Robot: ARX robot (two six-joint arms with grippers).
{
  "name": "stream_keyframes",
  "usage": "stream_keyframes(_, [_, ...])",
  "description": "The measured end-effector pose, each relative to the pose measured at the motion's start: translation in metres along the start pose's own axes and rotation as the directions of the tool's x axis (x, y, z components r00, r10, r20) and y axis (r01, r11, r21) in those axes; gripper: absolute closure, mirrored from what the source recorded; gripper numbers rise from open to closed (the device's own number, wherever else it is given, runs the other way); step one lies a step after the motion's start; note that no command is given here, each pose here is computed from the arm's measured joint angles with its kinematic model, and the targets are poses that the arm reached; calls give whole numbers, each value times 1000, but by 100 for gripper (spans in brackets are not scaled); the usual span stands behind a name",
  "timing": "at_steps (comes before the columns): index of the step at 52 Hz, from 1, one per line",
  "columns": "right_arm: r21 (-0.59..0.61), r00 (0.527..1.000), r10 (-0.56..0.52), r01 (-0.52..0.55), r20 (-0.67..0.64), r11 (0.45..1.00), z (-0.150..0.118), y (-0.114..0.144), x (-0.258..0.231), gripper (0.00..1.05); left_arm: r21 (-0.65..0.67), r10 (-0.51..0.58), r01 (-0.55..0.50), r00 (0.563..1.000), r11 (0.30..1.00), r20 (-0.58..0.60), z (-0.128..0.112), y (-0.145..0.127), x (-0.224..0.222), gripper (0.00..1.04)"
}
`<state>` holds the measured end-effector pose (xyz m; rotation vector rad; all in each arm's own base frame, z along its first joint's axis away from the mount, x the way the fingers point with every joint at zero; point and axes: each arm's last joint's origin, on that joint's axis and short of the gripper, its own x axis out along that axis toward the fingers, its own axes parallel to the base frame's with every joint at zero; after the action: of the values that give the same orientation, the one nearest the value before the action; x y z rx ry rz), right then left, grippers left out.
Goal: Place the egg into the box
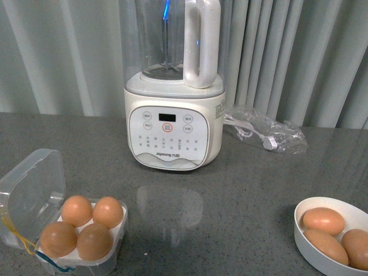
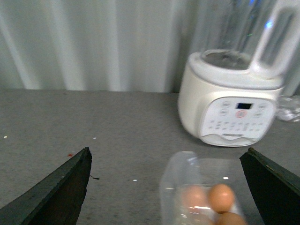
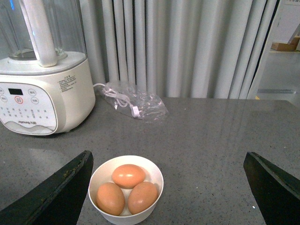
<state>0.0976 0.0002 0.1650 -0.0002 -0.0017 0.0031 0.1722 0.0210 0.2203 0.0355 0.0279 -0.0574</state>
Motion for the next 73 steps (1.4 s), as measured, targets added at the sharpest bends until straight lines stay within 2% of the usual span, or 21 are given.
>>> stream_keyframes(8, [0, 1000, 0, 0, 0, 1000, 0, 0, 0, 7, 141, 113, -106, 993, 984, -44, -14, 18, 41, 7])
stream_keyframes(15, [0, 1000, 0, 0, 0, 1000, 0, 0, 0, 7, 198, 201, -189, 979, 962, -41, -19, 28, 65, 7])
stream_keyframes(31, [0, 1000, 0, 0, 0, 1000, 0, 0, 0, 7, 296, 305, -261, 946, 919, -113, -43, 39, 88, 7])
stream_keyframes(44, [0, 1000, 0, 0, 0, 1000, 0, 0, 0, 7, 342, 282, -206, 941, 917, -188, -60, 31, 96, 7])
stream_keyframes(52, [0, 1000, 0, 0, 0, 1000, 0, 0, 0, 7, 336, 191, -111, 958, 936, -215, -63, 16, 93, 7])
stream_keyframes(65, [0, 1000, 0, 0, 0, 1000, 0, 0, 0, 7, 320, 52, 44, 957, 946, -286, -68, -9, 85, 7])
stream_keyframes(73, [0, 1000, 0, 0, 0, 1000, 0, 0, 0, 7, 273, 2, 85, 953, 958, -304, -63, -16, 80, 7])
